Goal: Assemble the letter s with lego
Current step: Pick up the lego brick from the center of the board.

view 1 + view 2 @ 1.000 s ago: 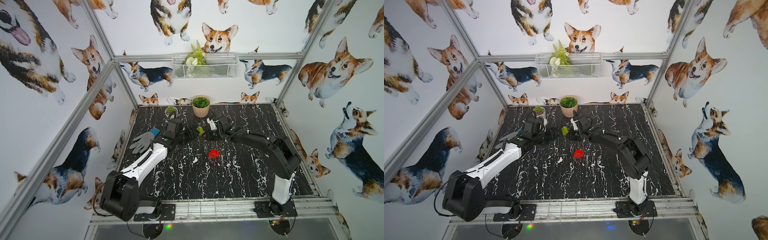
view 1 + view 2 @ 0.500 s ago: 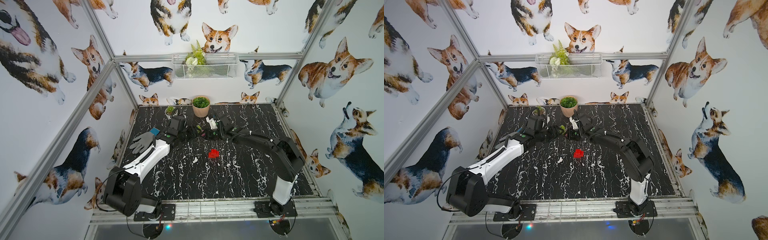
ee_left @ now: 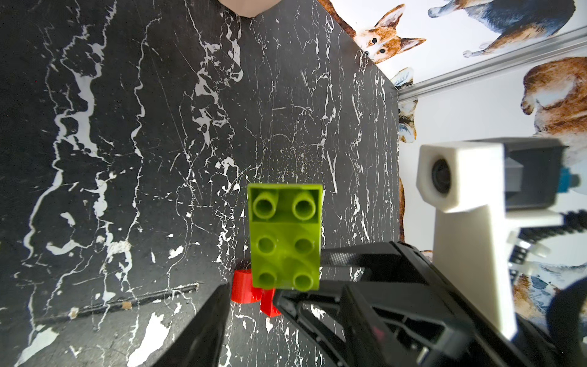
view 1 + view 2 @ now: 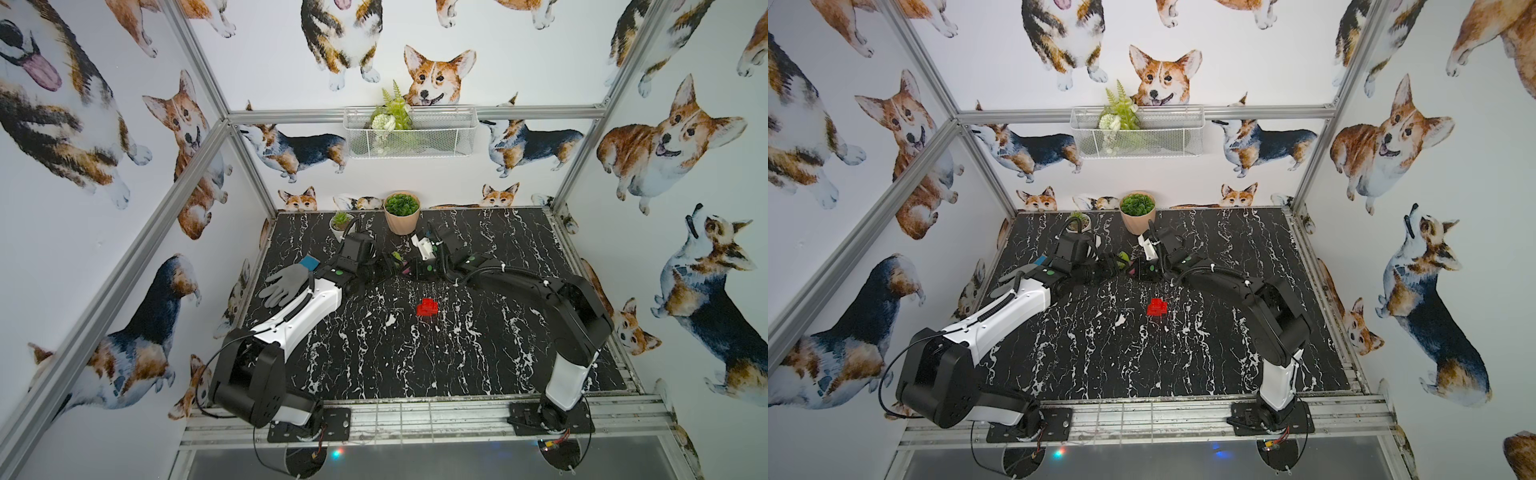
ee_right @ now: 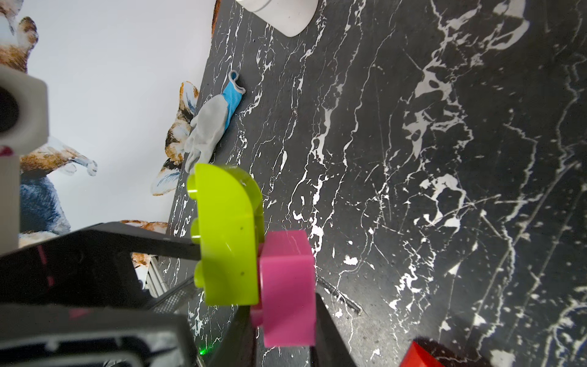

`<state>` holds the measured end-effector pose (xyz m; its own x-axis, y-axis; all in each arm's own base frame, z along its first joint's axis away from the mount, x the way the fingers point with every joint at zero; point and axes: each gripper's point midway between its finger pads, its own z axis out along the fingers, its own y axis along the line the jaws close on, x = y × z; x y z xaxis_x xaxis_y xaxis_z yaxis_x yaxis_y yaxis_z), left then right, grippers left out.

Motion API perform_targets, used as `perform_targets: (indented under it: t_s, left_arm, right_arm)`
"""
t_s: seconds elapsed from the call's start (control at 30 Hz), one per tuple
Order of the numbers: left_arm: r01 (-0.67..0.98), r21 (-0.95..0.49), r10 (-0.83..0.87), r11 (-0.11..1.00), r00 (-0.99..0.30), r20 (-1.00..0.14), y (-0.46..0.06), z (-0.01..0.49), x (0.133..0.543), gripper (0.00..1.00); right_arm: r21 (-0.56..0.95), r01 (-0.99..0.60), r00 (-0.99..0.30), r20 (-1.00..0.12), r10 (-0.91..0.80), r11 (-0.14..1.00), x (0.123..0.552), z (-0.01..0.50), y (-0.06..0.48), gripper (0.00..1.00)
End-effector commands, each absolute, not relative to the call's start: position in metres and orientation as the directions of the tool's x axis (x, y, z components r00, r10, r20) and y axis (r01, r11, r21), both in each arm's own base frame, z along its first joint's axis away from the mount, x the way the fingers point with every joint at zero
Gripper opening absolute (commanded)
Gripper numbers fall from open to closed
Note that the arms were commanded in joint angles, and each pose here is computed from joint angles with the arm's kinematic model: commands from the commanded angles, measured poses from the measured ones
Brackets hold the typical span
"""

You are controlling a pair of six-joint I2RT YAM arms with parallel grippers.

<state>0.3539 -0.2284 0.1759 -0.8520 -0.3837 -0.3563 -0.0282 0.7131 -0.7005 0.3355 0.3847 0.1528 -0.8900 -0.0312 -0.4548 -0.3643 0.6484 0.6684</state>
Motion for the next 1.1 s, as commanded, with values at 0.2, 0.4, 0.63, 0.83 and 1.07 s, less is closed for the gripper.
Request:
perform_targets:
  t_s: [0.2,0.4,0.63,0.83,1.07]
  left_arm:
    - [0.003,-0.727,-0.389,0.686,-0.844,-0.37,-0.2372,0.1891,0.3625,0.51]
    - [0.01,-0.723,-0.369,0.691,-0.854,-0.365,-0.2403,0.1864,0.3591,0.49]
    - [0.023,-0.707,-0.342,0.706,-0.864,-0.369,-0.2412,0.1838,0.3587,0.44]
    - [0.034,-0.692,-0.323,0.721,-0.867,-0.379,-0.2413,0.1834,0.3604,0.4]
    - [0.049,-0.687,-0.305,0.725,-0.871,-0.385,-0.2431,0.1849,0.3607,0.32]
  right_arm:
    - [0.711,-0.353,-0.893,-0.451,0.009,0.609,0.3346,0.1671,0.3896,0.12]
    - [0.719,-0.355,-0.892,-0.453,0.015,0.597,0.3351,0.1715,0.3922,0.12]
    - [0.726,-0.355,-0.893,-0.45,0.016,0.589,0.3334,0.1733,0.3934,0.12]
    - [0.726,-0.361,-0.893,-0.45,0.007,0.585,0.3297,0.173,0.3932,0.12]
    - [0.726,-0.364,-0.893,-0.449,0.002,0.584,0.3282,0.1722,0.3932,0.17]
